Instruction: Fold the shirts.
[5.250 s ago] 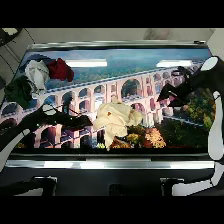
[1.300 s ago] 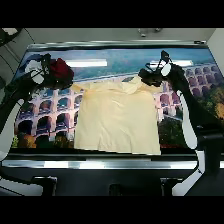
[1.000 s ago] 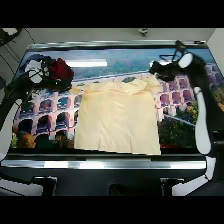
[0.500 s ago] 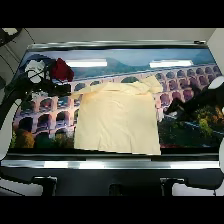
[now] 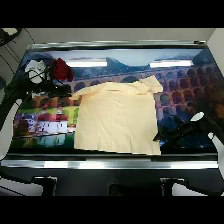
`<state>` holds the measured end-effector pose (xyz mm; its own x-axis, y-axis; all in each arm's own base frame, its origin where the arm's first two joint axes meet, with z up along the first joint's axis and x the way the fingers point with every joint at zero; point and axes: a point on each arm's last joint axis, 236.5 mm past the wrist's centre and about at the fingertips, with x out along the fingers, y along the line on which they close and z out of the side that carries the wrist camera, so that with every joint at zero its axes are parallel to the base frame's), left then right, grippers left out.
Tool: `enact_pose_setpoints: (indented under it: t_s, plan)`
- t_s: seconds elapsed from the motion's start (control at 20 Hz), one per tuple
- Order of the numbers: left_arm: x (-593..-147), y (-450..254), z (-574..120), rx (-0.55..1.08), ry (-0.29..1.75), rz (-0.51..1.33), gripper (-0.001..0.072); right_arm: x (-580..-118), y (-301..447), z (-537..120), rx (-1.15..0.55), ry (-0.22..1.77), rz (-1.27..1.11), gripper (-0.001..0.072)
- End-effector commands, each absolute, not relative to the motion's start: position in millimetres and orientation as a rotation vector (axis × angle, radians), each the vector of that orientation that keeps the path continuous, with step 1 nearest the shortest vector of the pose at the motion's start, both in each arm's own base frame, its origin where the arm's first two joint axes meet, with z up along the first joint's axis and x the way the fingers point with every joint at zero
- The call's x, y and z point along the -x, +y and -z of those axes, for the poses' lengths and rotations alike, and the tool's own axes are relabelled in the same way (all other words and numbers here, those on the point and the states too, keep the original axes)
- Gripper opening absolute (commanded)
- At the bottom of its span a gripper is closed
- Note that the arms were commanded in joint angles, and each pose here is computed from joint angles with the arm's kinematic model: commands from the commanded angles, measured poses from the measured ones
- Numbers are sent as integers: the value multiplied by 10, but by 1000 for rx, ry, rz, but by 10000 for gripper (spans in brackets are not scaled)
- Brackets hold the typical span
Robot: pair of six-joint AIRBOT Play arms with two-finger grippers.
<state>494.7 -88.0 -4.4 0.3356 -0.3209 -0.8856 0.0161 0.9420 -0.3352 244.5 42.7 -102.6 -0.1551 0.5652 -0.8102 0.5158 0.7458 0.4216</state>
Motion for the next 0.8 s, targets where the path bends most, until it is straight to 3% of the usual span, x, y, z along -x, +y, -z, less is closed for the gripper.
enact_pose_setpoints:
  t_s: [0.0, 0.05, 0.1, 0.2, 0.35, 0.45, 0.55, 0.6, 0.7, 0.75]
  plan:
    - [-4948, -877, 46, 289, 1214, 223, 23, -2605, 507, 1098, -903, 1709, -63, 292]
    - [-4948, -877, 45, 289, 1213, 223, 23, -2684, 505, 1099, -917, 1676, -56, 121]
    - [-4947, -876, 43, 289, 1214, 223, 23, -2763, 463, 1085, -901, 1647, -57, 40]
    - [-4931, -866, 34, 289, 1218, 223, 23, -3078, 190, 938, -766, 1554, -38, 39]
    - [-4828, -821, 58, 294, 1264, 223, 23, -4046, -741, 190, -515, 1228, 190, 39]
    - [-4695, -841, 102, 290, 1324, 235, 23, -4692, -1303, -672, -451, 895, 339, 39]
    - [-4561, -896, 143, 256, 1377, 277, 23, -5018, -1460, -1188, -488, 682, 365, 39]
    - [-4520, -931, 154, 234, 1390, 299, 23, -5039, -1451, -1158, -527, 678, 375, 39]
    - [-4492, -1006, 160, 218, 1397, 318, 23, -4868, -1354, -641, -579, 870, 401, 43]
    - [-4487, -1042, 159, 213, 1398, 324, 23, -4739, -1277, -394, -599, 981, 405, 165]
